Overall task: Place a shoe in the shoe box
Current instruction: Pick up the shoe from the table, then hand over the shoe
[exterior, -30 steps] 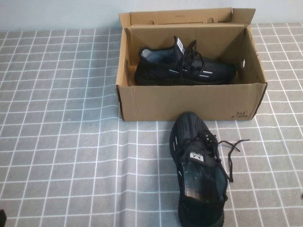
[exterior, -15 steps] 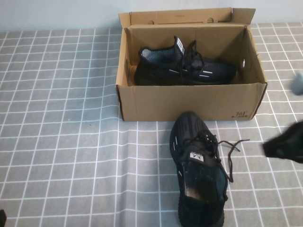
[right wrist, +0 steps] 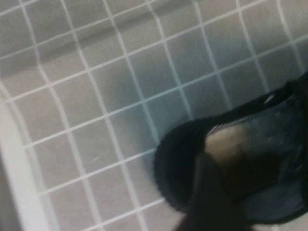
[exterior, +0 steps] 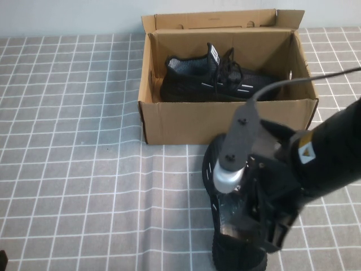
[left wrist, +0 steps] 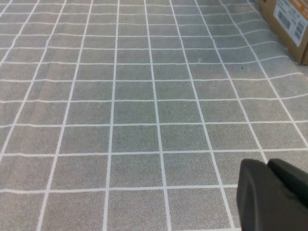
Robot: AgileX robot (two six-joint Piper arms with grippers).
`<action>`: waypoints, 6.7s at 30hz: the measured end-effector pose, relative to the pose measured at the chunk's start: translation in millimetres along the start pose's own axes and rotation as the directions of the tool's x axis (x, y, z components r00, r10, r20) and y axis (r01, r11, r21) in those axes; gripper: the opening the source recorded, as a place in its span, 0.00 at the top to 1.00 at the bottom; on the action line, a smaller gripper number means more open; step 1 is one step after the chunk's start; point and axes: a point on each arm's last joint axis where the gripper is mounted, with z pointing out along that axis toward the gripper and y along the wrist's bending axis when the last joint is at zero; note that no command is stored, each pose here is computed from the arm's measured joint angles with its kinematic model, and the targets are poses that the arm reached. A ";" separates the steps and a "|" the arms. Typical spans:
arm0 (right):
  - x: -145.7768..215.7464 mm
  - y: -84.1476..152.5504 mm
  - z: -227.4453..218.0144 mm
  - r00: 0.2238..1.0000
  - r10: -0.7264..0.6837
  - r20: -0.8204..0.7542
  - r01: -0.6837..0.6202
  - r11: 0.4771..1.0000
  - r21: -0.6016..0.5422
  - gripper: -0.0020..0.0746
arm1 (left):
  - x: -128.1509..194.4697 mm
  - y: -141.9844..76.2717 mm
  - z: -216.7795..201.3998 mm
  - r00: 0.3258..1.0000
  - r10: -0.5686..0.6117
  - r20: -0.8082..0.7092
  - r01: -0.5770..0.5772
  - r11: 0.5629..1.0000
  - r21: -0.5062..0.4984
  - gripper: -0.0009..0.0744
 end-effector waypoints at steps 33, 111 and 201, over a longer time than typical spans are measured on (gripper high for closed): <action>-5.3 -56.9 89.2 0.987 -0.053 -0.151 0.101 0.940 0.326 0.41 | 0.0 0.0 0.0 1.000 0.000 0.000 0.000 1.000 0.000 0.99; 12.8 5.1 -87.5 0.953 0.068 0.296 -0.156 0.945 0.286 0.98 | -31.3 -2.6 -6.3 0.850 -0.464 0.251 0.435 0.886 0.163 0.99; -52.1 -136.9 -87.4 0.817 -0.531 0.223 0.503 0.847 0.172 0.98 | -293.5 -152.4 187.0 0.809 0.465 0.360 -0.449 0.092 0.889 0.19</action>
